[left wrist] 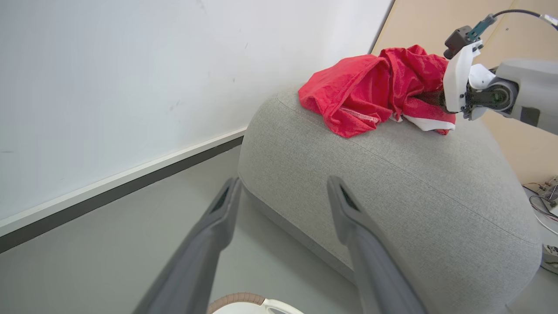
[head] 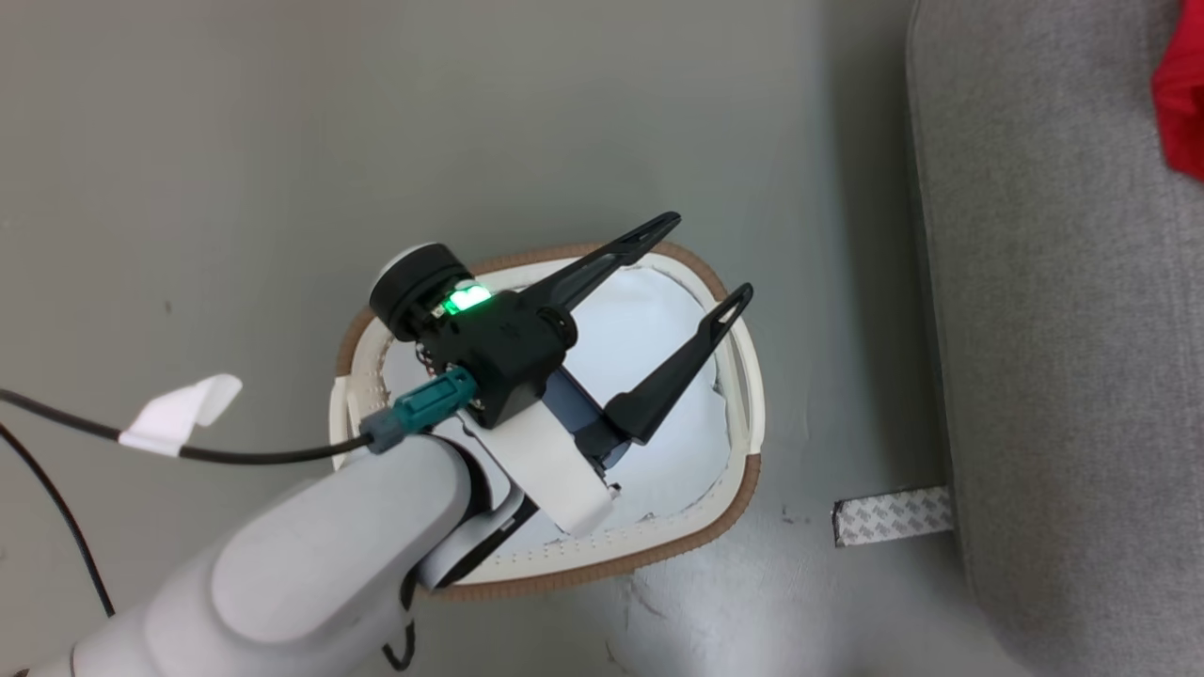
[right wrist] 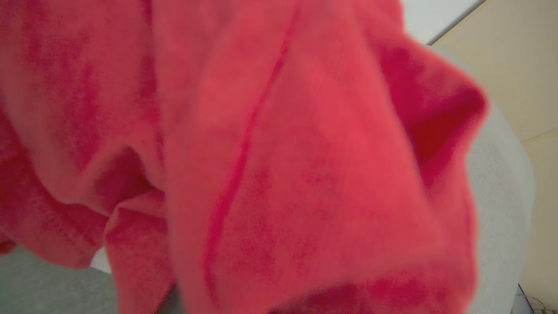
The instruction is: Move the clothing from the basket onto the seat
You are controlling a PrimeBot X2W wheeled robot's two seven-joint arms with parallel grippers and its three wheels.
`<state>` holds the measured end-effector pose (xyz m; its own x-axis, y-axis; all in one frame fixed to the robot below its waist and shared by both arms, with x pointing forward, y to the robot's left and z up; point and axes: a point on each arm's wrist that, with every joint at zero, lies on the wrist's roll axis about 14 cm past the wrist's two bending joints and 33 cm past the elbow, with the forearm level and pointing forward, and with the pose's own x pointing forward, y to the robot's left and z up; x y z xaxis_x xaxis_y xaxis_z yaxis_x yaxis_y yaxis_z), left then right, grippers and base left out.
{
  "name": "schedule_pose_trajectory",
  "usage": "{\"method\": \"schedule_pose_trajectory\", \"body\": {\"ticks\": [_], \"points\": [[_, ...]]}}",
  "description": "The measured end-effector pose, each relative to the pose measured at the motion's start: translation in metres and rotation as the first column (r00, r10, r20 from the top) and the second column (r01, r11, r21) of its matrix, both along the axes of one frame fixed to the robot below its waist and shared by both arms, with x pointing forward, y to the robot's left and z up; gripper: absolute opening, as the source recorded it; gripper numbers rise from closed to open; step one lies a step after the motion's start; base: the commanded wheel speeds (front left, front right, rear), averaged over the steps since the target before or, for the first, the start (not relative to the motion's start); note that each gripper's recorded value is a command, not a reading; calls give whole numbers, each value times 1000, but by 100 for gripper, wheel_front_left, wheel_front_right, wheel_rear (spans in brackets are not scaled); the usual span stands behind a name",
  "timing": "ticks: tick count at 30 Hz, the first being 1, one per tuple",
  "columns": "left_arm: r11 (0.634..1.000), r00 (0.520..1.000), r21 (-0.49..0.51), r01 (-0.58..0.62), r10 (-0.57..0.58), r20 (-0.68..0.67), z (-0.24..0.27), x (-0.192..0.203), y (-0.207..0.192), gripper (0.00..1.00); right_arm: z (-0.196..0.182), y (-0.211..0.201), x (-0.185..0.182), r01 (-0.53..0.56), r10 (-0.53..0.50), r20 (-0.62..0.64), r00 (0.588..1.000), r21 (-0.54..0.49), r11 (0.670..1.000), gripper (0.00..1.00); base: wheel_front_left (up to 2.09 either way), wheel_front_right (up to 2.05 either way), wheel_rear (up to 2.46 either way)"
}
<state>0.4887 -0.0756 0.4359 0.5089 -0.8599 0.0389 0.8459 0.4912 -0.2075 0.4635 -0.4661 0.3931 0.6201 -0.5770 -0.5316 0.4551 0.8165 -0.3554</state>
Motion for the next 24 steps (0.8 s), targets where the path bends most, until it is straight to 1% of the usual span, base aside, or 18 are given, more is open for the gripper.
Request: {"method": "schedule_pose_trajectory", "body": {"ticks": [5, 11, 13, 16, 19, 22, 24], "points": [[999, 999, -8, -32, 32, -1, 15, -3, 3, 100, 15, 4, -11, -11, 11, 15, 1000, 4, 1000, 100, 0, 0, 0], [997, 996, -10, -81, 81, 35, 46, -14, 10, 100, 32, 9, -48, -18, 18, 3, 1000, 24, 1000, 100, 0, 0, 0], [995, 994, -12, -102, 103, 48, 57, -18, 14, 100, 44, 11, -58, -29, 28, 23, 999, 23, 999, 100, 0, 0, 0], [990, 988, -21, -141, 142, 66, 75, -23, 21, 100, 67, 11, -73, -47, 46, 68, 997, 9, 999, 100, 0, 0, 0], [983, 979, -29, -183, 185, 82, 92, -30, 28, 100, 97, 14, -84, -66, 67, 153, 986, -12, 998, 100, 0, 0, 0], [971, 965, -47, -233, 236, 110, 112, -35, 39, 100, 128, 21, -91, -95, 101, 244, 964, -38, 995, 100, 0, 0, 0], [961, 953, -61, -271, 276, 127, 126, -37, 49, 100, 150, 31, -92, -130, 141, 309, 940, -57, 990, 100, 0, 0, 0]]}}
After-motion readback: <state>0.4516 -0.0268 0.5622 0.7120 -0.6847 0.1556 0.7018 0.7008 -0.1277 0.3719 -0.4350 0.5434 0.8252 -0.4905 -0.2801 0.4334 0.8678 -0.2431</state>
